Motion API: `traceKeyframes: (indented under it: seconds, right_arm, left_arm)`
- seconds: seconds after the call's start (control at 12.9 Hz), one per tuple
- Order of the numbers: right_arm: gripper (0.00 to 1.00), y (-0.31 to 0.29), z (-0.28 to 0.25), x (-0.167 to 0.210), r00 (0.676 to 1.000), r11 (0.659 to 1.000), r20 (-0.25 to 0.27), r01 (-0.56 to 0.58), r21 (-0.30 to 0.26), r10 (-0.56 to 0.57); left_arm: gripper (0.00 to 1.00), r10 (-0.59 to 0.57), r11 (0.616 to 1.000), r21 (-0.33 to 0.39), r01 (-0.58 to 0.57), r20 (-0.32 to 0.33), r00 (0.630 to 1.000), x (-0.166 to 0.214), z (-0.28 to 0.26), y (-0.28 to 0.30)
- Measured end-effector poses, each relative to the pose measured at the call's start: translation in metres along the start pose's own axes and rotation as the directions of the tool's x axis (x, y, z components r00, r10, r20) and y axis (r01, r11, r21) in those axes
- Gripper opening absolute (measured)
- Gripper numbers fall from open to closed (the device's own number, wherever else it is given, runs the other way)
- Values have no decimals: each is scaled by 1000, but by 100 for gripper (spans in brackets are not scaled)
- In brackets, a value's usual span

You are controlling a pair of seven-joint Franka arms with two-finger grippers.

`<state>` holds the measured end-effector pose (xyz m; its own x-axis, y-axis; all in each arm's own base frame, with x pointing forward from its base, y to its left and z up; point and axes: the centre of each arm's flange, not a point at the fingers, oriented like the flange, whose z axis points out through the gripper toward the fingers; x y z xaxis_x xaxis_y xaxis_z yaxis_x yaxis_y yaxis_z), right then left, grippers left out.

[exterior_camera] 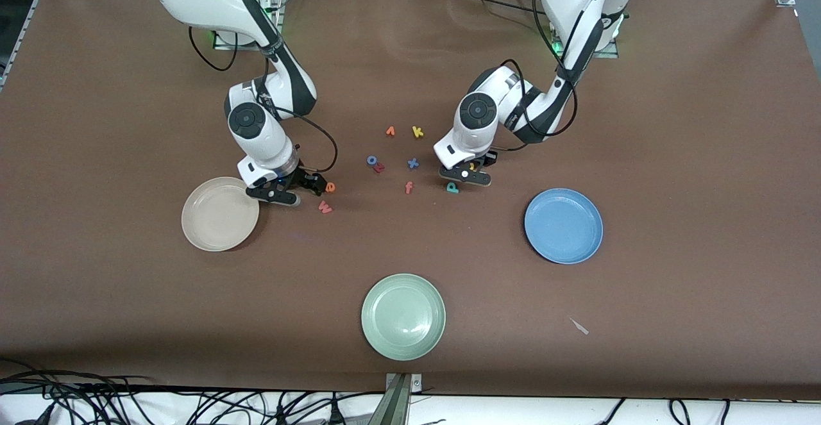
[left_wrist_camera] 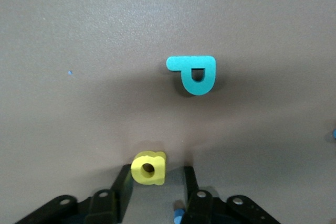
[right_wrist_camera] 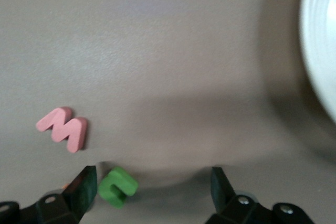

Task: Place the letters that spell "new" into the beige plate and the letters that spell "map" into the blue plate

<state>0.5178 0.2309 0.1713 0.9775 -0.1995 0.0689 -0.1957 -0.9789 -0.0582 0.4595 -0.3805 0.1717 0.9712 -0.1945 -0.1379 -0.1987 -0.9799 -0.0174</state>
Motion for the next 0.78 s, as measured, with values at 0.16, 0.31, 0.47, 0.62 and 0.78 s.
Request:
traceKeyframes:
  seconds: [0.16,0.31,0.47,0.62,0.78]
  right_arm:
    - [95,3,1,-1,1000,1000,-13,1,5,-1]
    - [94,3,1,-1,1000,1000,-18,1,8,-1]
    - [93,3,1,-1,1000,1000,-19,-13,14,13]
    - [93,3,2,-1,1000,1000,-23,-19,18,19]
    - [93,3,2,-1,999,1000,-24,-20,19,21]
  left_arm:
    - [27,-3,1000,-3,3,-10,1000,4,-5,-1]
    - [27,-5,1000,-6,5,-42,999,13,-24,-3]
    - [27,51,995,87,-44,-77,996,29,-57,-20]
    - [27,117,978,185,-98,-92,989,49,-83,-59]
    - [27,193,963,205,-176,-68,979,71,-89,-123]
